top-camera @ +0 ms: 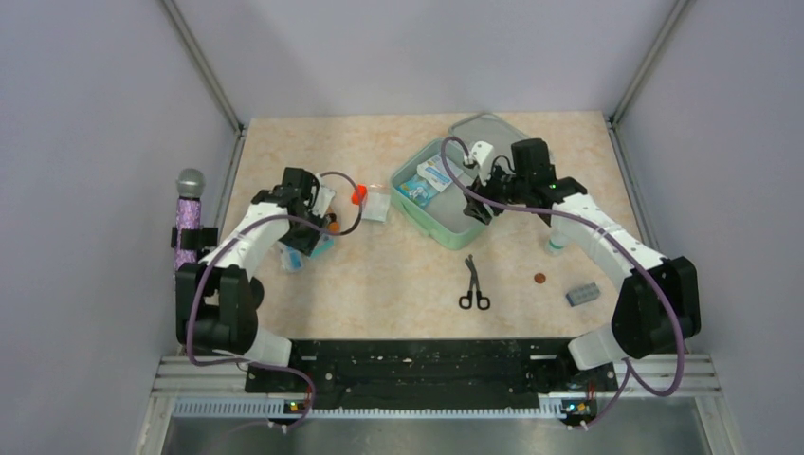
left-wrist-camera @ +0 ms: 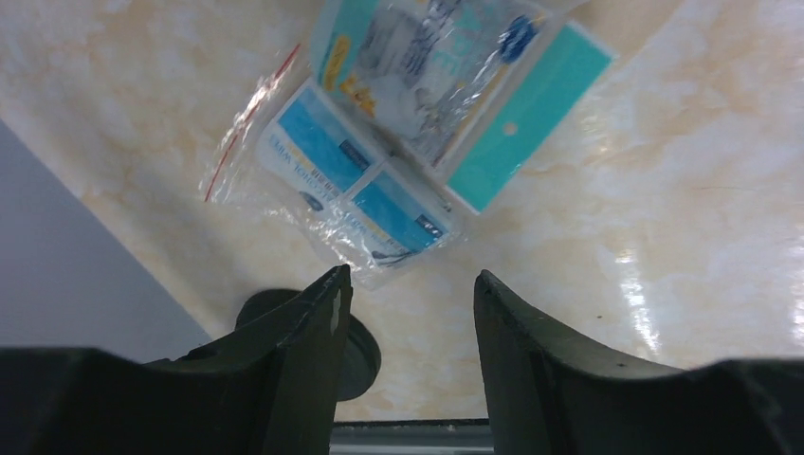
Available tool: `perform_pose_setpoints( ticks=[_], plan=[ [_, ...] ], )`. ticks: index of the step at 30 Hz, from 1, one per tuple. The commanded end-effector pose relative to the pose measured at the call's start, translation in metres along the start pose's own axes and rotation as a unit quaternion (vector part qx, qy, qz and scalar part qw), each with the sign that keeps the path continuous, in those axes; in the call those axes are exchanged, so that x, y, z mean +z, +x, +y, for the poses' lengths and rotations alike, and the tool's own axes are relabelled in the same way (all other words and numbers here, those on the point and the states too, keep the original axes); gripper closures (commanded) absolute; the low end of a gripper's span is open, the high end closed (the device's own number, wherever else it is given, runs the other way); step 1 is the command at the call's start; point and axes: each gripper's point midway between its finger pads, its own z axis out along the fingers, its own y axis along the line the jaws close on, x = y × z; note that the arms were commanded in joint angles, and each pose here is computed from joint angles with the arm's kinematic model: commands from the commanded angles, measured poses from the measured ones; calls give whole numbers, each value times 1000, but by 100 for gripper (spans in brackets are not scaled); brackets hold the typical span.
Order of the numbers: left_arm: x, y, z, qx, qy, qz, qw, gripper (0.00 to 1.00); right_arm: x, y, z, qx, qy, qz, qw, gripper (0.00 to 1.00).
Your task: Organize the medicine kit
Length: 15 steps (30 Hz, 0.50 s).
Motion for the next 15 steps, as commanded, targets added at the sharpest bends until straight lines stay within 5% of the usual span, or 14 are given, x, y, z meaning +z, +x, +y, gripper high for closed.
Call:
perform_pose_setpoints(
  ticks=[1, 7, 15],
  plan=[
    [-1, 22, 25, -48, -62, 57, 995, 46, -10, -3, 11, 65, 5, -17, 998, 35],
    [12, 42, 24, -90, -75, 116, 986, 52, -9, -4, 2, 62, 26, -17, 998, 35],
    [38, 48, 23, -116, -79, 150, 979, 45, -7, -11, 2, 68, 20, -29, 997, 36]
  ],
)
